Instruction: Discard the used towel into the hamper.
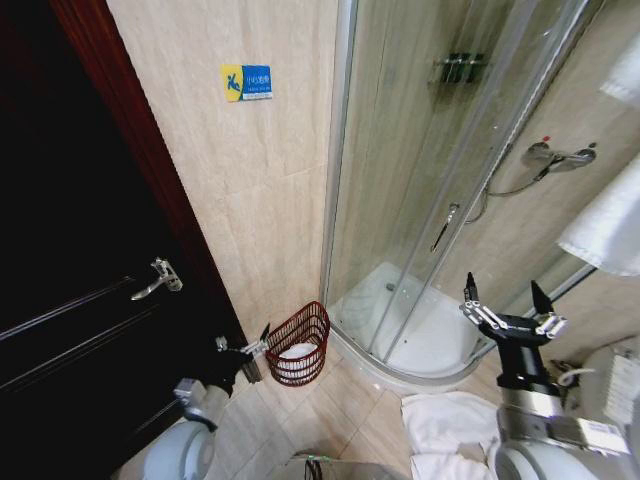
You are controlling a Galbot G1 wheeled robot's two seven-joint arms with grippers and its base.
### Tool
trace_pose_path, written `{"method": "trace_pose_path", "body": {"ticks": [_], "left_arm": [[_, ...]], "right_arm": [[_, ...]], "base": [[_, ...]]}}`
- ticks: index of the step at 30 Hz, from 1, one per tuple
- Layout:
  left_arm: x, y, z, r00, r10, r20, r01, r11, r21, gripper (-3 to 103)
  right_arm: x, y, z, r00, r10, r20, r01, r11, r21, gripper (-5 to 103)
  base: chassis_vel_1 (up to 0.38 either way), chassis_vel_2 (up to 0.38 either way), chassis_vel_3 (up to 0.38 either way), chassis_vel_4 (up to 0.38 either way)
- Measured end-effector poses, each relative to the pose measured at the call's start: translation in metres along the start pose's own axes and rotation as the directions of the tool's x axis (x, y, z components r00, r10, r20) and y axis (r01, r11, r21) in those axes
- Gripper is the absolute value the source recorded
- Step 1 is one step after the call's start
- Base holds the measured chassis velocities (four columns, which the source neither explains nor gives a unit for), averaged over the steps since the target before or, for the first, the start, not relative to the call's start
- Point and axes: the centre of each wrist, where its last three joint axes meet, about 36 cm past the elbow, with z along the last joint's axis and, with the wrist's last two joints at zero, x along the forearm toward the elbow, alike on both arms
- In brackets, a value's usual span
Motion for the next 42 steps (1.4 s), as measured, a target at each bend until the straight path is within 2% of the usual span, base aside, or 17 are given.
{"method": "trace_pose_path", "body": {"ticks": [3, 9, 15, 24, 27, 28, 32, 33, 35, 38, 40, 42], "left_arm": [[0.005, -0.015, -0.016, 0.999, 0.017, 0.029, -0.016, 1.0, -0.021, 100], [0.01, -0.028, -0.02, 0.997, 0.059, 0.051, -0.057, 0.998, -0.037, 100], [0.009, -0.029, -0.013, 0.997, 0.069, 0.036, -0.067, 0.996, -0.062, 100], [0.008, -0.028, -0.011, 0.997, 0.068, 0.031, -0.065, 0.996, -0.066, 100], [0.008, -0.028, -0.011, 0.997, 0.067, 0.03, -0.065, 0.996, -0.066, 100], [0.008, -0.028, -0.011, 0.997, 0.067, 0.03, -0.065, 0.996, -0.066, 100], [0.008, -0.028, -0.01, 0.997, 0.067, 0.03, -0.065, 0.996, -0.065, 100], [0.008, -0.028, -0.01, 0.997, 0.067, 0.03, -0.065, 0.996, -0.065, 100], [0.008, -0.028, -0.01, 0.997, 0.067, 0.03, -0.065, 0.996, -0.065, 100], [0.008, -0.028, -0.01, 0.997, 0.067, 0.03, -0.065, 0.996, -0.064, 100], [0.008, -0.028, -0.01, 0.997, 0.067, 0.029, -0.065, 0.996, -0.064, 100], [0.008, -0.028, -0.01, 0.997, 0.067, 0.029, -0.065, 0.996, -0.064, 100]], "right_arm": [[-0.001, -0.001, 0.0, 1.0, -0.001, 0.002, 0.001, 1.0, -0.003, 100], [-0.002, -0.003, -0.001, 1.0, 0.002, 0.005, -0.002, 1.0, -0.007, 100], [-0.003, -0.003, -0.001, 1.0, -0.001, 0.009, 0.001, 1.0, -0.008, 100], [-0.004, -0.007, -0.002, 1.0, 0.003, 0.02, -0.003, 1.0, 0.001, 100], [-0.01, -0.03, -0.009, 0.996, 0.023, 0.09, -0.031, 0.996, 0.081, 100], [-0.01, -0.03, -0.009, 0.996, 0.023, 0.09, -0.031, 0.996, 0.081, 100], [-0.023, -0.066, -0.03, 0.983, 0.049, 0.176, -0.075, 0.987, 0.145, 100], [-0.023, -0.066, -0.03, 0.983, 0.049, 0.176, -0.075, 0.987, 0.145, 100], [-0.029, -0.084, -0.043, 0.973, 0.056, 0.226, -0.094, 0.982, 0.162, 100], [-0.032, -0.099, -0.057, 0.959, 0.044, 0.282, -0.098, 0.978, 0.181, 100], [-0.036, -0.11, -0.07, 0.94, 0.025, 0.34, -0.087, 0.982, 0.17, 100], [-0.038, -0.114, -0.074, 0.934, 0.019, 0.356, -0.083, 0.983, 0.165, 100]], "base": [[0.0, 0.0, 0.0, 0.0], [0.0, 0.0, 0.0, 0.0], [0.0, 0.0, 0.0, 0.0], [0.0, 0.0, 0.0, 0.0], [0.0, 0.0, 0.0, 0.0], [0.0, 0.0, 0.0, 0.0], [0.0, 0.0, 0.0, 0.0], [0.0, 0.0, 0.0, 0.0], [0.0, 0.0, 0.0, 0.0], [0.0, 0.0, 0.0, 0.0], [0.0, 0.0, 0.0, 0.0], [0.0, 0.0, 0.0, 0.0]]}}
